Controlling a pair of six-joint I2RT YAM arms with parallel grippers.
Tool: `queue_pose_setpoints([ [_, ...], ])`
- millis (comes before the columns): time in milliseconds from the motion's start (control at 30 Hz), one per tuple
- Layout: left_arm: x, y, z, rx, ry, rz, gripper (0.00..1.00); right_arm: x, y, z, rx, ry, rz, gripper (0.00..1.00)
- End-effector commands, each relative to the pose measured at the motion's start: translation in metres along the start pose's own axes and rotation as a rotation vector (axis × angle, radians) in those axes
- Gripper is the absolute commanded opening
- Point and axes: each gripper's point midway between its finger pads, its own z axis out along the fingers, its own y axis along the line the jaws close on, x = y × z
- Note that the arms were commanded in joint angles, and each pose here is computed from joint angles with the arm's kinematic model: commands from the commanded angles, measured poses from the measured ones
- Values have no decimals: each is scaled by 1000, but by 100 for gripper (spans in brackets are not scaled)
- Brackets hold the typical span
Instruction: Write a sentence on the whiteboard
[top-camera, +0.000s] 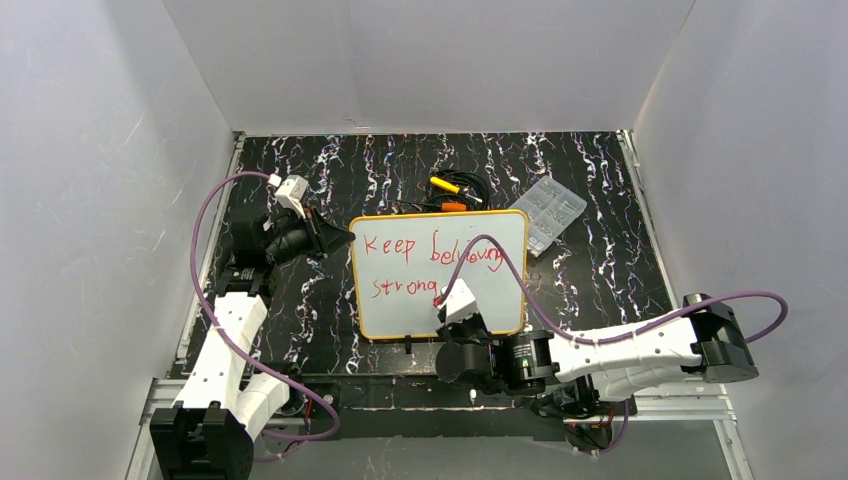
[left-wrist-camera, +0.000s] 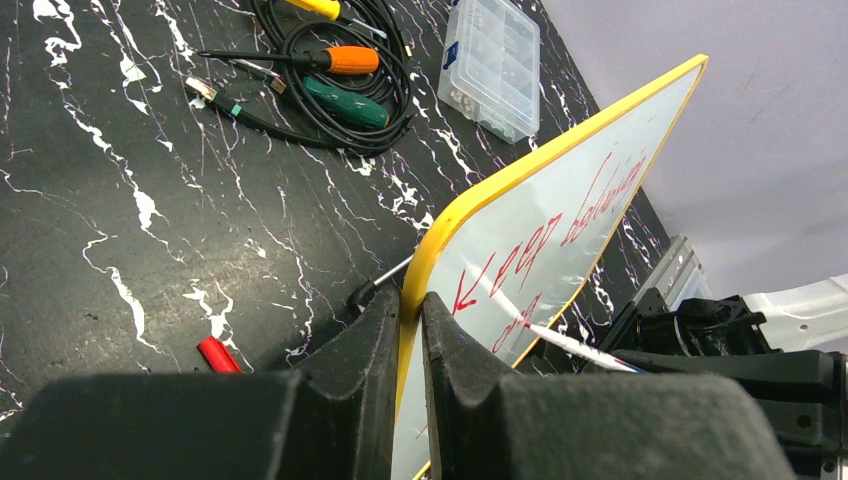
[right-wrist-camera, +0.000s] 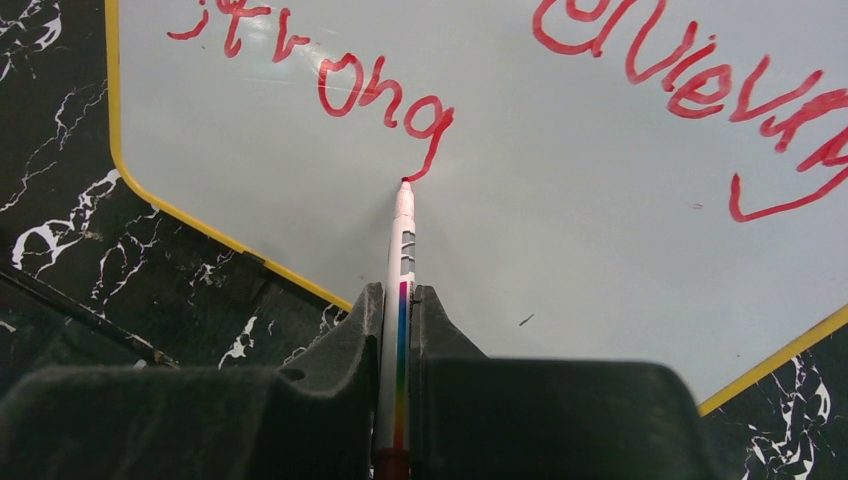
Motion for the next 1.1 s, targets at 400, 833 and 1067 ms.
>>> queue_pose_setpoints([
  [400, 4, -17, -3, 61, 36, -1, 0, -66, 18, -3, -17, -182, 120, 1],
  [833, 5, -17, -2, 61, 38, -3, 0, -32, -9, -8, 31, -87, 90, 1],
  [1067, 6, -16, -2, 58, 40, -7, 0, -24, -11, -7, 53, -67, 85, 1],
])
